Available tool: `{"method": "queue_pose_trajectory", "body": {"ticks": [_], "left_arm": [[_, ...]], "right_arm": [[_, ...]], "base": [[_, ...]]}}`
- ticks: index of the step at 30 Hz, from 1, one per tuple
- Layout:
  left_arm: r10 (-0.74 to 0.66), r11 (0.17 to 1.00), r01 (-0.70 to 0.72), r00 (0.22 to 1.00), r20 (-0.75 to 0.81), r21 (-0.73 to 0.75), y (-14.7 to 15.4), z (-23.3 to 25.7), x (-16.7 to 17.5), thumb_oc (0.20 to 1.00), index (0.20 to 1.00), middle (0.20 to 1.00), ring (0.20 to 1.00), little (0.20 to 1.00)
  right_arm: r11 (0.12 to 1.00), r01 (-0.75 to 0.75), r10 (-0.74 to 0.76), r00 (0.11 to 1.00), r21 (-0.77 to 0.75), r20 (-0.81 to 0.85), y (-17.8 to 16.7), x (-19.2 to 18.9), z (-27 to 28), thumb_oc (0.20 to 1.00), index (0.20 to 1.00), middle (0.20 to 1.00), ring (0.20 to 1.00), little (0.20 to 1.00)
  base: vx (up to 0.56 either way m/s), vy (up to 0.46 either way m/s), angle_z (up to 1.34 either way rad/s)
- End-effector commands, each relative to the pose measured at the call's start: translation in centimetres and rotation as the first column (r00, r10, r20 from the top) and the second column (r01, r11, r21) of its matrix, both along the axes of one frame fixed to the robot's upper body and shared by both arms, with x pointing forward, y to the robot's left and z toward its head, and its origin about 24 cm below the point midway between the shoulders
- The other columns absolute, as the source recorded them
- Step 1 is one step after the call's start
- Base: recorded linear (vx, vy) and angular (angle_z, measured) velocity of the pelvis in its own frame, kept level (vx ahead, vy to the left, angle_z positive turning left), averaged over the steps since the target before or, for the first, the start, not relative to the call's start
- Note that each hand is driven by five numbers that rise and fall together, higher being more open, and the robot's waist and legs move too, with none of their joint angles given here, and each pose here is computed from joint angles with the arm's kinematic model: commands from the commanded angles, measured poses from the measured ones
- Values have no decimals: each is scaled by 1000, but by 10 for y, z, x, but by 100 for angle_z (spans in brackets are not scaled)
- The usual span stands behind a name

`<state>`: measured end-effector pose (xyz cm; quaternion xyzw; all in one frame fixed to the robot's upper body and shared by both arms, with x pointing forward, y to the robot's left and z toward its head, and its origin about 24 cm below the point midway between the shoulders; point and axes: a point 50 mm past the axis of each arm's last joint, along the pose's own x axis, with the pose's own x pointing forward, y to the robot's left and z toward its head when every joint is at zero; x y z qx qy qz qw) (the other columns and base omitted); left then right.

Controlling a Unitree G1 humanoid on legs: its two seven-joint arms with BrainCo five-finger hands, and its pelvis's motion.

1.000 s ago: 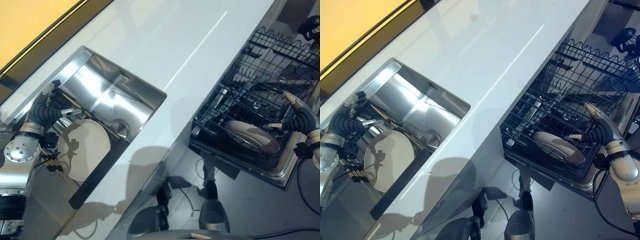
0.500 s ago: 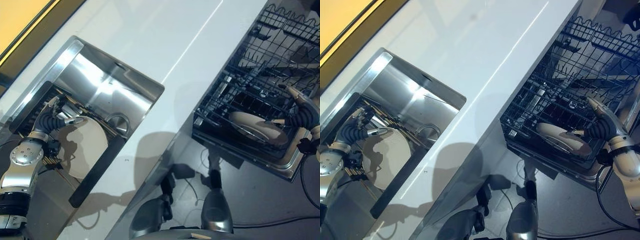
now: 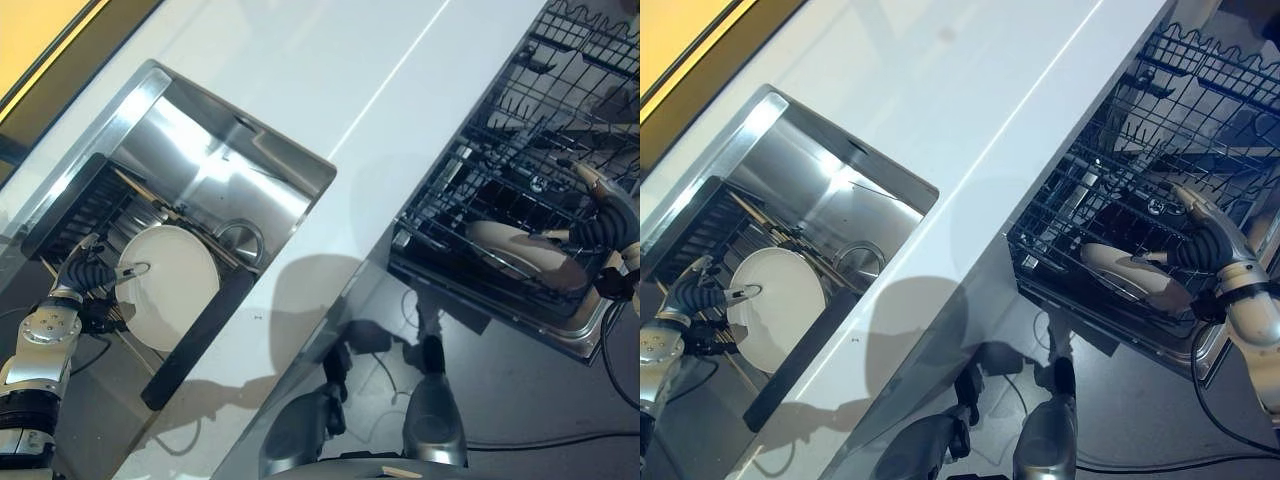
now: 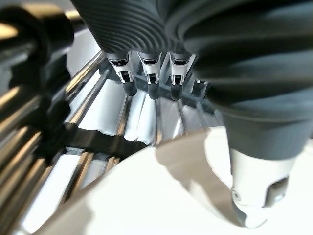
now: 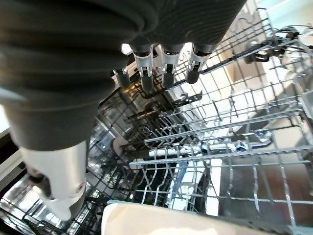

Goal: Pick up plates and place into dishwasher.

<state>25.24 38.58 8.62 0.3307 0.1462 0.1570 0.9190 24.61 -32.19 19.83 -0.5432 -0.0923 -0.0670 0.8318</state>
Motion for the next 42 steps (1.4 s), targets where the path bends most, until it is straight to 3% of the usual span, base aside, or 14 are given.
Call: {"method": "queue_pose_trajectory", "body": {"ticks": [1, 11, 15, 19, 25, 33, 42], "left_arm": [[48, 994, -41, 997, -67, 103, 23, 16, -4, 1000, 1000, 1000, 1000, 1000], [-125, 987, 128, 992, -36, 96, 3, 31, 16, 1000, 1000, 1000, 1000, 1000], [-211, 977, 211, 977, -10, 4, -8, 34, 21, 1000, 1000, 1000, 1000, 1000], [-378, 909, 371, 926, -1, -189, -27, 28, 25, 1000, 1000, 1000, 1000, 1000], [-625, 746, 524, 764, -160, -412, -53, 5, 20, 1000, 1000, 1000, 1000, 1000], [-742, 661, 601, 614, -269, -449, -67, 4, 21, 1000, 1000, 1000, 1000, 1000], [-776, 625, 649, 575, -257, -433, -80, 8, 24, 1000, 1000, 1000, 1000, 1000]], "right_arm": [[997, -62, 67, 991, -43, 118, 13, 4, 36, 1000, 1000, 1000, 1000, 1000], [997, -63, 68, 989, -49, 130, 11, 5, 37, 1000, 1000, 1000, 1000, 1000], [997, -63, 69, 989, -50, 127, 11, 4, 35, 1000, 1000, 1000, 1000, 1000], [996, -65, 72, 990, -58, 125, 12, 6, 35, 1000, 1000, 1000, 1000, 1000], [994, -75, 84, 990, -74, 118, 13, 9, 38, 1000, 1000, 1000, 1000, 1000], [992, -98, 106, 989, -83, 103, 15, 13, 44, 1000, 1000, 1000, 1000, 1000], [993, -84, 92, 991, -81, 101, 14, 13, 46, 1000, 1000, 1000, 1000, 1000]], "base": [[0, 0, 0], [-1, 1, 0], [0, 0, 0], [2, 8, 0], [1, 11, 1], [0, 0, 0], [0, 0, 0]]}}
